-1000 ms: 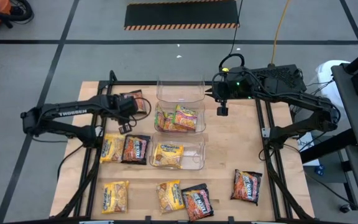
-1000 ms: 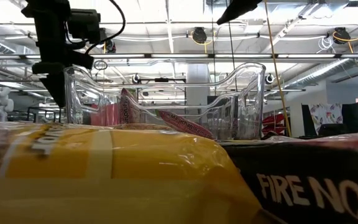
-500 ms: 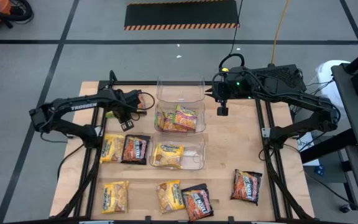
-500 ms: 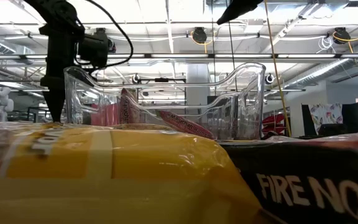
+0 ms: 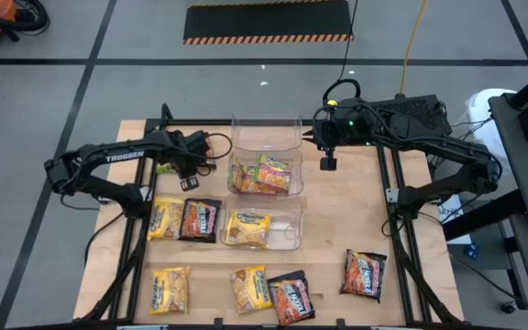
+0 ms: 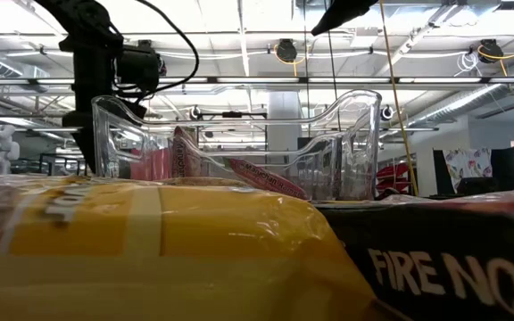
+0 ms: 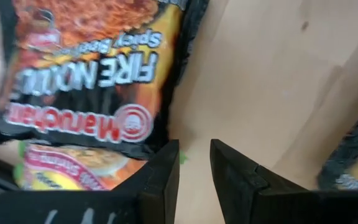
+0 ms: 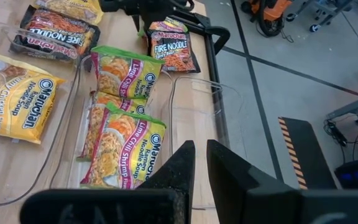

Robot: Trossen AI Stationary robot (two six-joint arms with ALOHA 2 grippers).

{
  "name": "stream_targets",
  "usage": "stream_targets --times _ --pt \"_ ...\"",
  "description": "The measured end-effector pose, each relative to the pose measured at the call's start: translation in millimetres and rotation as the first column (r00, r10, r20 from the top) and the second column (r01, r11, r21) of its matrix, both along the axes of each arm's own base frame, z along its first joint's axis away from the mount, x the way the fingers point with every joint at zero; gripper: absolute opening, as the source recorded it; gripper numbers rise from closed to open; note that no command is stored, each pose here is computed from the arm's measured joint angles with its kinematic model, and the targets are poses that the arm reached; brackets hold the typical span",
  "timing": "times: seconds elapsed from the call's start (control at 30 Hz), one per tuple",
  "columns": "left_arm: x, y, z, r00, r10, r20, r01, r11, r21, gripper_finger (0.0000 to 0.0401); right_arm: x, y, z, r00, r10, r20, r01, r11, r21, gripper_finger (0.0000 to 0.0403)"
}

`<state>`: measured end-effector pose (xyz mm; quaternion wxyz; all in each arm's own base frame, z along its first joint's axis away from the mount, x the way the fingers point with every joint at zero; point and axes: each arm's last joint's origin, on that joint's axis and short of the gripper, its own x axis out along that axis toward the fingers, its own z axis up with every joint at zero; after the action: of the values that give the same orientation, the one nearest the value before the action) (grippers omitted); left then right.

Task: Sort Maruchan noodles
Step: Put the black noodle pack into the top transparent bin

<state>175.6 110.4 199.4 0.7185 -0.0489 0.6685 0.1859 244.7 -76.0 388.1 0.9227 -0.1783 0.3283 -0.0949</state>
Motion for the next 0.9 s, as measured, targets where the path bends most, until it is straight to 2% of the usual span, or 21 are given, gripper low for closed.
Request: stream_targets --times 0.17,0.33,0.57,0.7,0.9 --pt "-0.7 1.3 0.1 0.999 -0.021 -0.034 0.022 0.999 0.045 0.0097 0.0 -0.1 0.0 1.0 -0.002 0.0 0.002 1.0 -0.001 0.0036" --pt "-0.9 2.3 0.4 0.993 -0.095 -0.071 0.1 0.992 0.072 0.0097 -0.1 -0.2 0.0 1.0 -0.003 -0.001 0.003 1.0 -0.002 0.0036" --pt "-0.9 2.2 0.4 0.971 -0.216 -0.104 0.223 0.973 0.064 0.0097 -0.1 -0.2 0.0 1.0 -0.001 -0.001 0.001 1.0 -0.004 0.0036" --pt "-0.9 2.1 0.3 0.968 -0.227 -0.104 0.234 0.97 0.061 0.0097 -0.1 -0.2 0.0 1.0 0.012 -0.009 -0.012 1.0 -0.022 0.0036" --pt "0.0 -0.4 -0.9 0.972 -0.231 -0.042 0.231 0.973 -0.005 0.0097 -0.1 -0.2 0.0 1.0 0.014 -0.01 -0.014 1.0 -0.025 0.0036"
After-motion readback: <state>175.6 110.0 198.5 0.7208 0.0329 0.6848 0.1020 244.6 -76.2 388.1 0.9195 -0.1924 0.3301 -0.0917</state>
